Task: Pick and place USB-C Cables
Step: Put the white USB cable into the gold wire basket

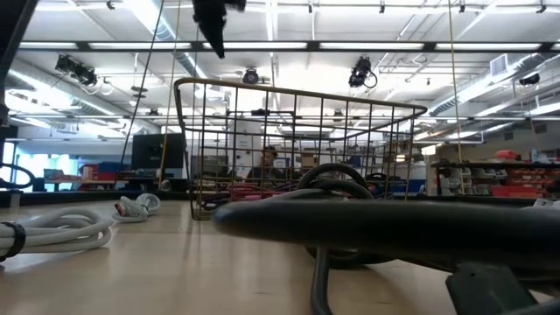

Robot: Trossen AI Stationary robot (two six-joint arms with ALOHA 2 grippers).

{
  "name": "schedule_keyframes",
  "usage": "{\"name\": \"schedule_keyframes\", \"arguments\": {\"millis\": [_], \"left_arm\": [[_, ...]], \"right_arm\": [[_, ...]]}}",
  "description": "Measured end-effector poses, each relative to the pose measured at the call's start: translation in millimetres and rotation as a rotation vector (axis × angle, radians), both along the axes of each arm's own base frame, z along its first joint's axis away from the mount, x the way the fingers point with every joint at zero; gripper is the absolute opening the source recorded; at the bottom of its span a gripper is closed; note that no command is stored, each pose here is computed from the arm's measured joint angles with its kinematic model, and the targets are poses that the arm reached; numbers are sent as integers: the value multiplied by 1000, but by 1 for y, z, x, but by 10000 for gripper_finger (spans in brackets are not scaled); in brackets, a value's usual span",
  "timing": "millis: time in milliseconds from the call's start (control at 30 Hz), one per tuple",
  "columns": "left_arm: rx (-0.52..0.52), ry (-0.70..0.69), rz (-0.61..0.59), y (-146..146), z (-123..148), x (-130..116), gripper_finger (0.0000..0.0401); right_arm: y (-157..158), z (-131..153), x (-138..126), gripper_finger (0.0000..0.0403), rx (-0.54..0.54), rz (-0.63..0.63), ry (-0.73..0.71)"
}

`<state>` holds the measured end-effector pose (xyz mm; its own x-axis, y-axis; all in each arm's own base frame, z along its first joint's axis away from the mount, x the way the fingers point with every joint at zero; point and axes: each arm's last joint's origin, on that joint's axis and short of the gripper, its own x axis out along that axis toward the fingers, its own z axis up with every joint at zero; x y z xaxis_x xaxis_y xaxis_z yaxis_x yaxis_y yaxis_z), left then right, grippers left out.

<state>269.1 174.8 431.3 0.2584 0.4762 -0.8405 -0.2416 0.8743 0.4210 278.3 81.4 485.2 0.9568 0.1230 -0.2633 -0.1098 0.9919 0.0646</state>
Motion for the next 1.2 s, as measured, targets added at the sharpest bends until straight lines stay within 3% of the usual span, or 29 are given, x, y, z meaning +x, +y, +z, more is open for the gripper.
{"name": "schedule_keyframes", "arguments": {"millis": [200,300,400,467,533,633,733,967,1200], "left_arm": [[-129,134,-26,33,-38,14,130],[-243,177,-39,44,-61,23,130],[-381,129,-33,49,-79,36,130],[-474,96,15,49,-91,46,130],[-525,87,149,49,-104,56,130],[-536,92,364,49,-121,68,130],[-517,111,468,48,-134,76,130],[-479,133,589,35,-152,94,130],[-478,128,600,4,-157,114,130]], "right_arm": [[9,7,0,117,49,55,-66],[15,10,-1,117,60,74,-99],[19,12,-3,117,67,91,-122],[21,12,-3,117,67,97,-122],[22,12,-4,117,66,101,-120],[23,12,-4,117,65,105,-119],[23,12,-5,117,66,117,-114],[26,14,-14,117,88,211,-95],[18,25,-47,117,53,219,-93]]}}
